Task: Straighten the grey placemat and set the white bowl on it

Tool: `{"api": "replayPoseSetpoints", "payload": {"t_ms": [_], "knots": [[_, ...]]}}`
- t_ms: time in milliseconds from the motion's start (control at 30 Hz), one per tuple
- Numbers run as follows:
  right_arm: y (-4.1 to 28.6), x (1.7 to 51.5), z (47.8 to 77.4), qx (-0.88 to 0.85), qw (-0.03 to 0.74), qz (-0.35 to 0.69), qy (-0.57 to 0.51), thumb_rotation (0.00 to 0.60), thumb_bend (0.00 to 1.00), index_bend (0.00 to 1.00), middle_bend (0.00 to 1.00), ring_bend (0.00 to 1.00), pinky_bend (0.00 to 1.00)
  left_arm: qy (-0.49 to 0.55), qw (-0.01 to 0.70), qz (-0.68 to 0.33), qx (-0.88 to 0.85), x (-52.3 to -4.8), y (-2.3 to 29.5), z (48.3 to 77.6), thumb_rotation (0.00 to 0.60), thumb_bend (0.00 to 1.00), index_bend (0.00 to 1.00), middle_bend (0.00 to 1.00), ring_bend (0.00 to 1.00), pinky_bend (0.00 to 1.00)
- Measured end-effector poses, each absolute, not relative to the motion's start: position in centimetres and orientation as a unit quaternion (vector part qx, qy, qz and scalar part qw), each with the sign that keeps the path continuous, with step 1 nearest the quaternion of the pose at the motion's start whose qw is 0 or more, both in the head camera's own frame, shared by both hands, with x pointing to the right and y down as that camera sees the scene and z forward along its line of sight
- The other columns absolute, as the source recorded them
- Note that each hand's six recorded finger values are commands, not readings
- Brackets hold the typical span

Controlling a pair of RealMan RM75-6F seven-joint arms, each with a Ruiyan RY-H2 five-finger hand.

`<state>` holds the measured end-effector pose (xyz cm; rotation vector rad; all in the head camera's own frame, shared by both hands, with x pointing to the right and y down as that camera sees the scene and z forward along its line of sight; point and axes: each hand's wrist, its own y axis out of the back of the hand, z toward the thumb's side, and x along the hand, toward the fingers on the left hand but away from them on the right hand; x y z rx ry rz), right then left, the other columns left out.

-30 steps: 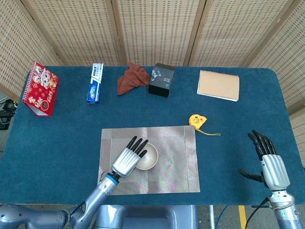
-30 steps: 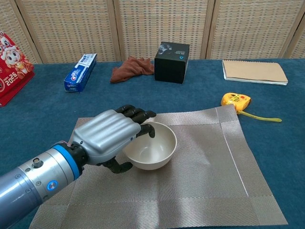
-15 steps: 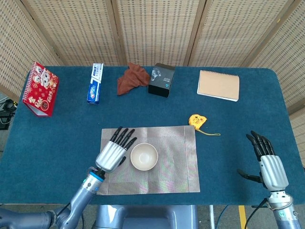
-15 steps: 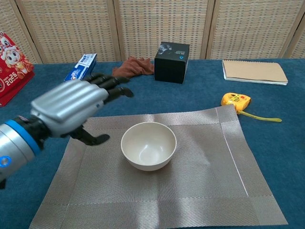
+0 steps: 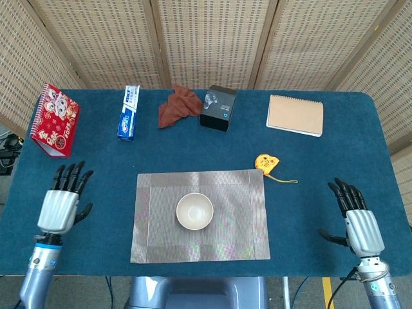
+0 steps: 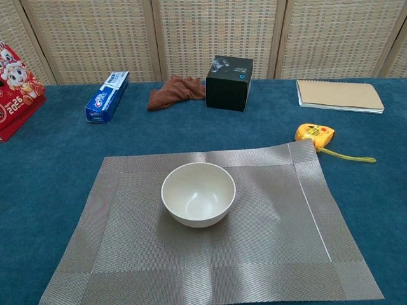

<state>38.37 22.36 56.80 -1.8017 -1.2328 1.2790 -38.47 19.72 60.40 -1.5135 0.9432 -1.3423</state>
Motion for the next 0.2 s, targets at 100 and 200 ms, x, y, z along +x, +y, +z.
{"api": "replayPoseSetpoints", "payload": {"t_ms": [100,200], "knots": [[22.5,38.1,57.2,-0.677,0.306,0.490,-0.456,0.600,0.18,0.06,0.00,0.00,0.00,0.389,0.422,-0.569,-0.589,-42.0,21.4,59.1,0.600,0.24,0.07,0.00,0.00,0.00],[22.6,37.9,57.7,-0.675,0.313,0.499,-0.443,0.600,0.18,0.06,0.00,0.00,0.00,0.397,0.411,-0.582,-0.578,-44.2,22.2,57.7,0.600,0.24,0.05,0.00,0.00,0.00]]}}
